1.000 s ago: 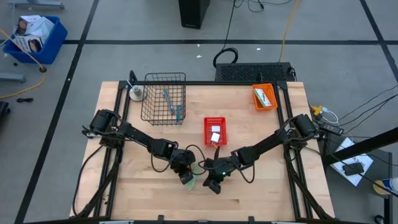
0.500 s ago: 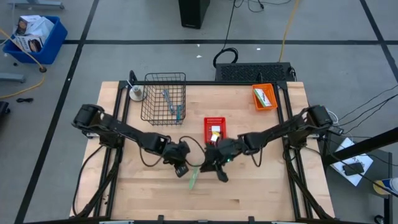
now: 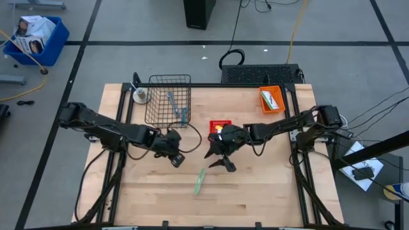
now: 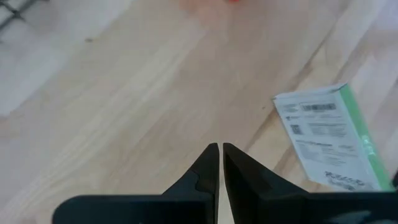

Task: Pick and place items into bin
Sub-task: Put the white card reader box into the orange bin

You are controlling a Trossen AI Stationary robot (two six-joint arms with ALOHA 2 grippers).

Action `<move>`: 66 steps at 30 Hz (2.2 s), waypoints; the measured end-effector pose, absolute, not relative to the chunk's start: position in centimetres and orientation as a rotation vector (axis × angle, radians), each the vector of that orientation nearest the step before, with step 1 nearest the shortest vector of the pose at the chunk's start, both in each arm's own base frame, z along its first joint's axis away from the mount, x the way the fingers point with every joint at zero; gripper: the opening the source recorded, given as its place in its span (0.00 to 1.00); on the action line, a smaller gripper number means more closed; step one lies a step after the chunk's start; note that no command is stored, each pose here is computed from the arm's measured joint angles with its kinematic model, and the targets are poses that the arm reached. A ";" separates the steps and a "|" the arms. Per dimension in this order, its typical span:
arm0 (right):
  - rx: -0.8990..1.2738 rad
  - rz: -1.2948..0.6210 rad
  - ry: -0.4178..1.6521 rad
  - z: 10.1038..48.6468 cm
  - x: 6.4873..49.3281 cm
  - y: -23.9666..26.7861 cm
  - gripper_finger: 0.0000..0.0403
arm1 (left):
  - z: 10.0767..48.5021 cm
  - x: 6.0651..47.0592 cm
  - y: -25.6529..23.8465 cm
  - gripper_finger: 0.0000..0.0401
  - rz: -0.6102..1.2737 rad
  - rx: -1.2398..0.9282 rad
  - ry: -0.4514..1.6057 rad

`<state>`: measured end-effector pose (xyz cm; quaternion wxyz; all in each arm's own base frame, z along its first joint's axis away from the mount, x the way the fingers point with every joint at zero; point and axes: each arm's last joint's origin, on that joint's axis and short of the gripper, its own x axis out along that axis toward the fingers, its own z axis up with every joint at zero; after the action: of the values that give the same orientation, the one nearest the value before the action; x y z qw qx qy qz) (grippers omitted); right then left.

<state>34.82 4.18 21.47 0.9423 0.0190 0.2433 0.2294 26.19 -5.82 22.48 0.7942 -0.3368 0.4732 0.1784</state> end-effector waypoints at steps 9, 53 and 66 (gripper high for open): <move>-0.104 0.598 0.491 20.0 35.4 4.2 0.49 | 25.2 23.9 -5.0 0.06 0.470 -0.808 0.914; -0.262 0.586 0.756 18.6 38.6 6.7 0.08 | 25.9 23.2 -4.8 0.06 0.497 -0.846 0.878; 0.192 -0.151 0.660 30.5 31.6 3.1 0.08 | 26.1 23.5 -4.8 0.06 0.444 -0.800 0.857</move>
<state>31.59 3.08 30.53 0.9386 0.0940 0.3235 -0.0741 23.49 -4.83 26.14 0.8099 -0.3742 0.4011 0.2075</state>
